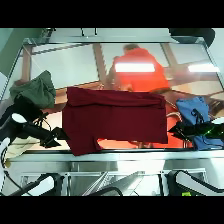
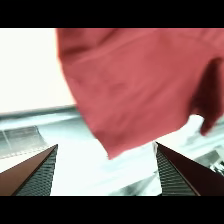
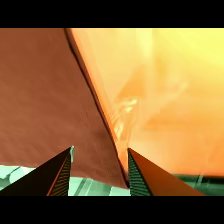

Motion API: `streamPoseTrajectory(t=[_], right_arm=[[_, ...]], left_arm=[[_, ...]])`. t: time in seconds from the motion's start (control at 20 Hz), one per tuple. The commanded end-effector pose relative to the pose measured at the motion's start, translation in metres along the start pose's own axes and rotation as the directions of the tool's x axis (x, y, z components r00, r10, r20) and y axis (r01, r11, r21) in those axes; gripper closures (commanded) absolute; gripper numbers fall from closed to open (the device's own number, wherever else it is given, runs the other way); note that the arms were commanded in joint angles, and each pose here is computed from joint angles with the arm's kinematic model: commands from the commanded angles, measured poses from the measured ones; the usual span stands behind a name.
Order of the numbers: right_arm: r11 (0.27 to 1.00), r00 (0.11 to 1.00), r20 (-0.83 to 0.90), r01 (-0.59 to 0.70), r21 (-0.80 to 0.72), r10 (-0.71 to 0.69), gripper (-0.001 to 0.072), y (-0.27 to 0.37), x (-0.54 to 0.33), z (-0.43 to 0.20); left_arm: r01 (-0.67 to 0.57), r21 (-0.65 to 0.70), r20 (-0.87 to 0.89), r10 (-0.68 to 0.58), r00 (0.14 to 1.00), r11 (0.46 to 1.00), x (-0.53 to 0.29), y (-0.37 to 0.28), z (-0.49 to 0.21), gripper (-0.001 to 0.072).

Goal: Fold the shirts.

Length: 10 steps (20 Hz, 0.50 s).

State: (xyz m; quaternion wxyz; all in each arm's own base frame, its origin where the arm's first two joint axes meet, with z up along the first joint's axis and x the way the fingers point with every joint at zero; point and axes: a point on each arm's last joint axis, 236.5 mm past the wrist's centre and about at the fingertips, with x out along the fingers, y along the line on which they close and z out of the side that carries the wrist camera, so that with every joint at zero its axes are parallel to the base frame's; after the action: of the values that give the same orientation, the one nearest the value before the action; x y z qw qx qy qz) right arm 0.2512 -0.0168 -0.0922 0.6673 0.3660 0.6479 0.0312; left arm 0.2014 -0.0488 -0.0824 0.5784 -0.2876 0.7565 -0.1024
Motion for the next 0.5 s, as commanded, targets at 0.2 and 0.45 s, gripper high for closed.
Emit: streamPoseTrajectory(t=[0.2, 0.45], right_arm=[[1.0, 1.0, -0.006, 0.001, -0.004, -0.001, 0.0307, -0.003, 0.004, -0.006], [1.0, 1.0, -0.025, -0.002, -0.016, 0.001, 0.0307, -0.005, 0.009, -0.014]], left_arm=[[0.0, 0.052, 0.155, -0.008, 0.988, 0.999, 0.041, -0.013, 0.013, 0.0055], [-0.035, 0.134, 0.222, 0.005, 0.975, 0.99, 0.048, -0.031, 0.029, 0.0216]])
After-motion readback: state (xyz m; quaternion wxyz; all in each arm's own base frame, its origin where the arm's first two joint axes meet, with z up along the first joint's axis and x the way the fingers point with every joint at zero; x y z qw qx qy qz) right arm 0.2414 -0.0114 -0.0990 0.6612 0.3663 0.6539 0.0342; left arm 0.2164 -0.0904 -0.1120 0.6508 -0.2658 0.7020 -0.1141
